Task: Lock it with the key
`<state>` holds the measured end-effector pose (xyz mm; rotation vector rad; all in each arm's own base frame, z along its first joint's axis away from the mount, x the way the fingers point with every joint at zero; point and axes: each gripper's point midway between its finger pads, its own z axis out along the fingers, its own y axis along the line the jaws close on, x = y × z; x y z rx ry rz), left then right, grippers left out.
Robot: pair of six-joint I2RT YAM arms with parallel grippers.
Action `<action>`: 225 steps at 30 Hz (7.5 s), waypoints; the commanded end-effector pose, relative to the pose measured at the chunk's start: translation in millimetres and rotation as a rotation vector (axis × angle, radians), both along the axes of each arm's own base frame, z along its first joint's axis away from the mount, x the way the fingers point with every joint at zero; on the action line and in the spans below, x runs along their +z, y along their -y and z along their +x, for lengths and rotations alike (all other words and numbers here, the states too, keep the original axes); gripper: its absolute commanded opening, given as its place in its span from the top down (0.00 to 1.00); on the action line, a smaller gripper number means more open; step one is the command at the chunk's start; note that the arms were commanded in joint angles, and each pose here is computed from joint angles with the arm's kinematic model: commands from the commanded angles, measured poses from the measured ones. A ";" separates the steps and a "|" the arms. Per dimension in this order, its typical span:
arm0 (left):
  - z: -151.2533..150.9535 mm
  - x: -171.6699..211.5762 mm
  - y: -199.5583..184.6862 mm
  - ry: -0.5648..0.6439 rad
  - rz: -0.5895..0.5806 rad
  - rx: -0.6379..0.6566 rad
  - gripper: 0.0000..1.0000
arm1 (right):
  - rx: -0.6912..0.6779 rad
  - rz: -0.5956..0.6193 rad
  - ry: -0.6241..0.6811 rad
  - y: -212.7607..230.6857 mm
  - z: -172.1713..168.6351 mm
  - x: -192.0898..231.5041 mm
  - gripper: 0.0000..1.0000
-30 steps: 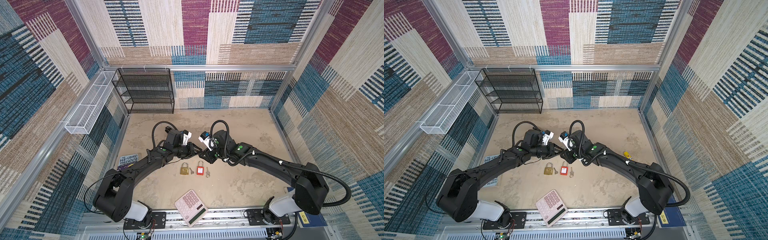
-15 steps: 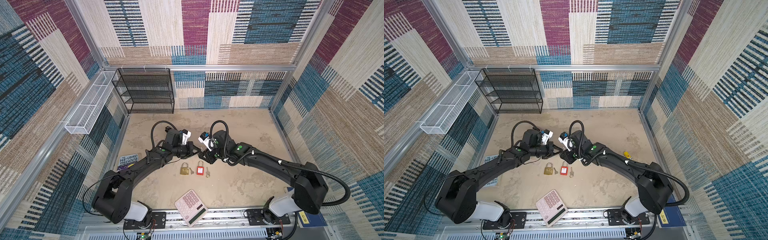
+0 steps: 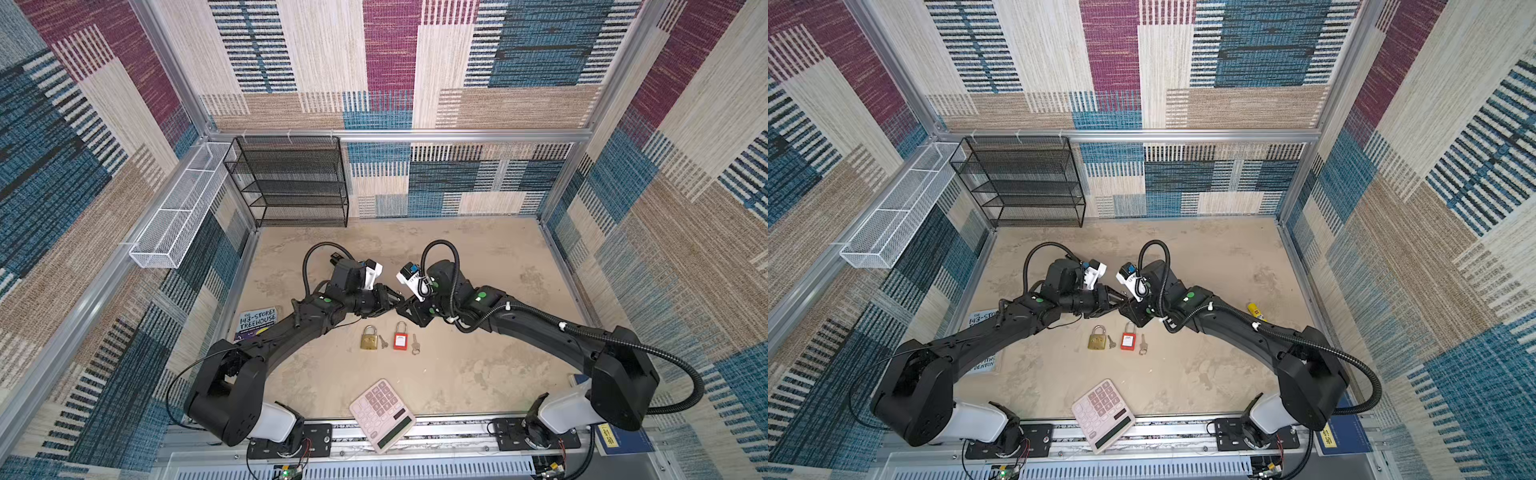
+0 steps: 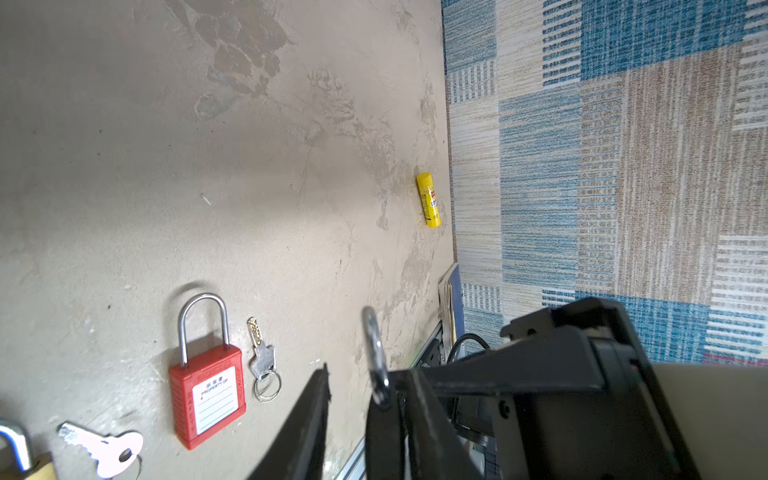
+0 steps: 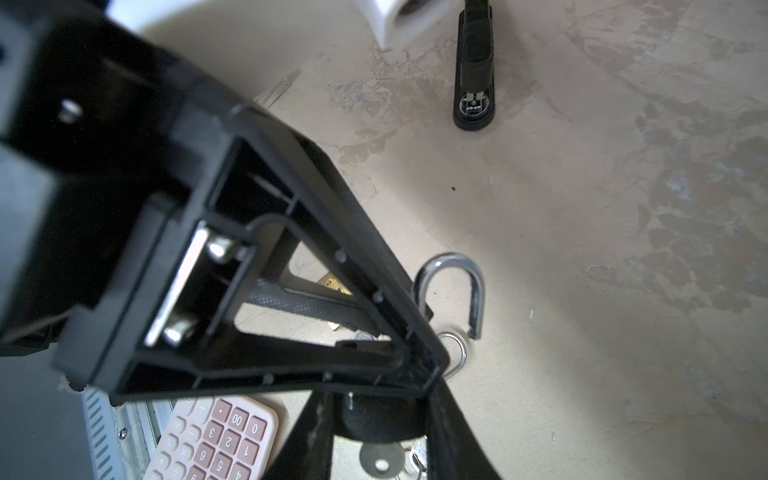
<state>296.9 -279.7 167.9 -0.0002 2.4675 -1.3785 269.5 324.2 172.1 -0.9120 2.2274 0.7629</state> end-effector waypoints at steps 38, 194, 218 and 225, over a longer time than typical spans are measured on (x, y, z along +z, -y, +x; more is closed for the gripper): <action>4.7 30.1 -8.0 0.071 -0.096 0.054 0.96 | 0.071 -0.012 0.125 -1.4 7.0 22.5 0.24; -0.7 236.3 -60.7 0.652 -0.382 0.122 0.52 | 0.323 0.703 0.004 -26.1 3.8 219.8 1.00; -11.9 238.5 -59.8 0.664 -0.414 0.089 0.77 | 0.341 0.805 -0.007 -9.7 4.9 239.2 1.00; -11.1 237.3 -59.7 0.666 -0.413 0.090 0.91 | 0.361 0.804 -0.024 -10.9 2.6 239.0 1.00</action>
